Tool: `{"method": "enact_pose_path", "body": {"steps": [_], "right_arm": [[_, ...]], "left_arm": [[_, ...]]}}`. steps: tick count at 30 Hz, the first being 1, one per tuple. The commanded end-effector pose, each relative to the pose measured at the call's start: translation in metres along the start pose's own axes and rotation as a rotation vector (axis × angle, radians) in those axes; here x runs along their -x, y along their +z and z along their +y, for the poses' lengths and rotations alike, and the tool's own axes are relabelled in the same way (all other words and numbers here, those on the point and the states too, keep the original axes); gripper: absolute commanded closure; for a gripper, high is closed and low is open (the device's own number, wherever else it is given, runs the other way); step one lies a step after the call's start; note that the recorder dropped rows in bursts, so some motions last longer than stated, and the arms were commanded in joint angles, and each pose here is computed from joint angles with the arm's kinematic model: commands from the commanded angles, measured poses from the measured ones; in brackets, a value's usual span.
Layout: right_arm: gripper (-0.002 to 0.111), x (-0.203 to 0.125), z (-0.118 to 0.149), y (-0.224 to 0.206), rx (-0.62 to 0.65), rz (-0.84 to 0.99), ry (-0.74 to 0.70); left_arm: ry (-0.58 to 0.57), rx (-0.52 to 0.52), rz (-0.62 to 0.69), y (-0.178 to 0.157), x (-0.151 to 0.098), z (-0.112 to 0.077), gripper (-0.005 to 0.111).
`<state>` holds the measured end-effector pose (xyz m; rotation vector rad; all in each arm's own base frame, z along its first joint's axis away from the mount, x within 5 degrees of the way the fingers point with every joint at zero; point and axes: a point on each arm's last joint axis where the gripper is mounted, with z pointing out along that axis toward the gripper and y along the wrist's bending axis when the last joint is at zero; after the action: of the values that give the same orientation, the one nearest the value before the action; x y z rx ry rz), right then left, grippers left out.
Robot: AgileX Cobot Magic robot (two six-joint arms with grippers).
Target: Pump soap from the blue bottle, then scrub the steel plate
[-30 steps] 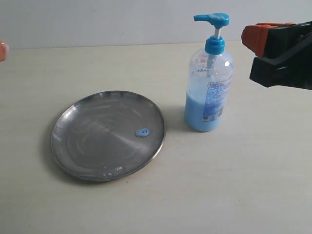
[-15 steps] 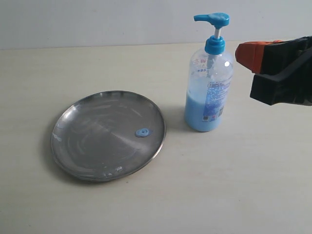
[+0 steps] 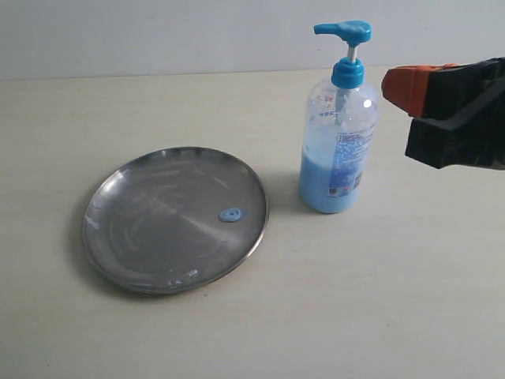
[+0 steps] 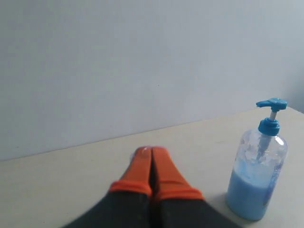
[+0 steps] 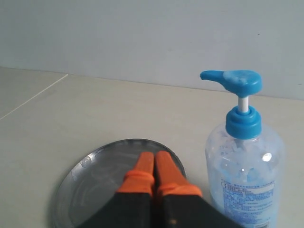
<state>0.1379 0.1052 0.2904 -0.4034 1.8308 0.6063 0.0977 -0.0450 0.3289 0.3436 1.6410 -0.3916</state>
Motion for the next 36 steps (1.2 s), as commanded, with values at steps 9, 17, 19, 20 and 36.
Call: {"method": "enact_pose_path", "body": {"steps": [9, 17, 19, 20, 36], "right_arm": [[0.108, -0.001, -0.001, -0.001, -0.004, -0.005, -0.008], [0.108, 0.005, -0.005, -0.001, -0.05, -0.069, -0.007], [0.108, 0.008, -0.007, -0.002, -0.077, -0.106, -0.015], [0.108, 0.01, -0.008, -0.002, -0.088, -0.121, -0.038], [0.108, 0.019, -0.062, -0.043, -0.775, -0.119, -0.117]], "left_arm": [[-0.007, 0.036, 0.014, -0.002, -0.002, 0.003, 0.107], [-0.013, 0.04, 0.006, -0.002, -0.002, 0.004, 0.107], [-0.018, 0.039, 0.005, -0.002, -0.002, 0.003, 0.107], [-0.018, 0.039, 0.005, -0.002, -0.002, 0.003, 0.107], [-0.009, 0.05, -0.008, -0.002, 0.0, 0.005, 0.107]]}}
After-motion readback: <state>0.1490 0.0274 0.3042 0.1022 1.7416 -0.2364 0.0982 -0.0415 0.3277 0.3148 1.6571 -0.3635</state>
